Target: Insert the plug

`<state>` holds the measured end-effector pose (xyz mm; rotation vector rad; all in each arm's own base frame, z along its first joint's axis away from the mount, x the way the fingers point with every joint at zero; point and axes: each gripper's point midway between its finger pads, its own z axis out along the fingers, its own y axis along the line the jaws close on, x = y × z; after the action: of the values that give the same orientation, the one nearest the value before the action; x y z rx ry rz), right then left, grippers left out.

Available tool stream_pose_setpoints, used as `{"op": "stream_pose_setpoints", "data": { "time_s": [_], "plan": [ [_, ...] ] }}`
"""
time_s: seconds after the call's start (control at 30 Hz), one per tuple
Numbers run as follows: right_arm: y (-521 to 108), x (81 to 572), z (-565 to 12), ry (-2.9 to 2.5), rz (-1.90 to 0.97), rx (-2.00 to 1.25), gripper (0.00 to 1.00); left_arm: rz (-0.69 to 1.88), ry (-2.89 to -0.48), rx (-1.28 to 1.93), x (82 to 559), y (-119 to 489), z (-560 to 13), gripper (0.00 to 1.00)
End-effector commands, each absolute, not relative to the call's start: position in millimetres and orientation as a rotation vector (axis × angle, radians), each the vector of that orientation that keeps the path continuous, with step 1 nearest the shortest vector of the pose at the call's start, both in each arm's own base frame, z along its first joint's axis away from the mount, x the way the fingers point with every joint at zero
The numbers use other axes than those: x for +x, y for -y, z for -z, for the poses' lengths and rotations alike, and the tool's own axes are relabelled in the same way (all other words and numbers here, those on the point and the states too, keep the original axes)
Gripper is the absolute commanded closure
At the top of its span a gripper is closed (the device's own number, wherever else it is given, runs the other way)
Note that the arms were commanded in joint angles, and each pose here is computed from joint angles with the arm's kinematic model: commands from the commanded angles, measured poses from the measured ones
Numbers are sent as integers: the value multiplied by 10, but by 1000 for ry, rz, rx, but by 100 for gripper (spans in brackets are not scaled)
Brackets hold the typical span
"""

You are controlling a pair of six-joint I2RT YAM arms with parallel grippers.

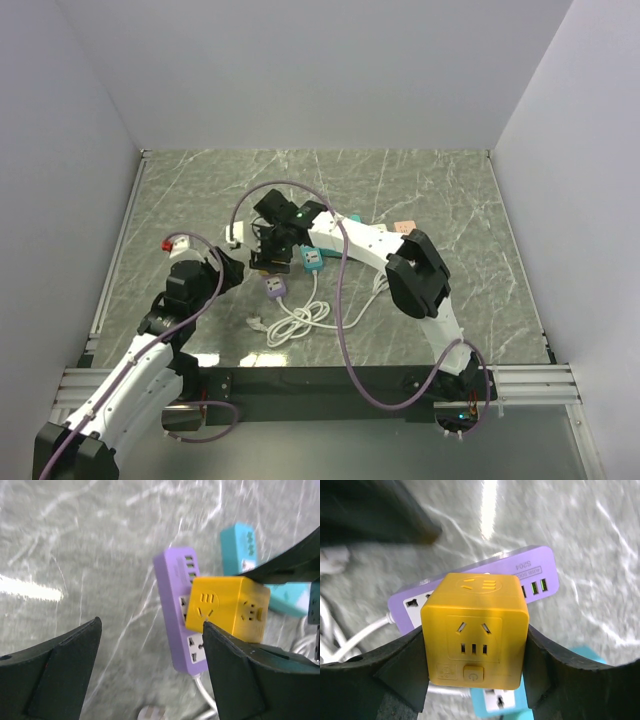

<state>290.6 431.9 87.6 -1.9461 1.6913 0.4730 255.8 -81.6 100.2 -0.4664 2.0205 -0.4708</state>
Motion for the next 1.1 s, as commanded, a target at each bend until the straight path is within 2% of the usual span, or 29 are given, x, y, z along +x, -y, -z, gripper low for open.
{"op": "stream_pose_setpoints", "data": {
  "time_s": [0.0, 0.27, 0.6, 0.8, 1.07],
  "plan": [
    [-4102, 3099, -862, -1758, -382, -1959, 100, 488, -1852, -541, 2771, 746, -1383, 12],
    [-4076, 3095, -843, -1764, -441, -1984, 100, 519, -1864, -501, 3025, 891, -1385, 13],
    [-4037, 3022, -769, -1787, -467, -1987, 100, 502, -2026, -475, 3478, 1086, -940, 17],
    [-4016, 3032, -749, -1800, -452, -1971, 100, 459, -2103, -481, 3531, 1086, -690, 22],
    [-3999, 3002, -706, -1815, -462, -1967, 100, 576, -2159, -412, 3685, 1358, -543, 25]
  ]
}}
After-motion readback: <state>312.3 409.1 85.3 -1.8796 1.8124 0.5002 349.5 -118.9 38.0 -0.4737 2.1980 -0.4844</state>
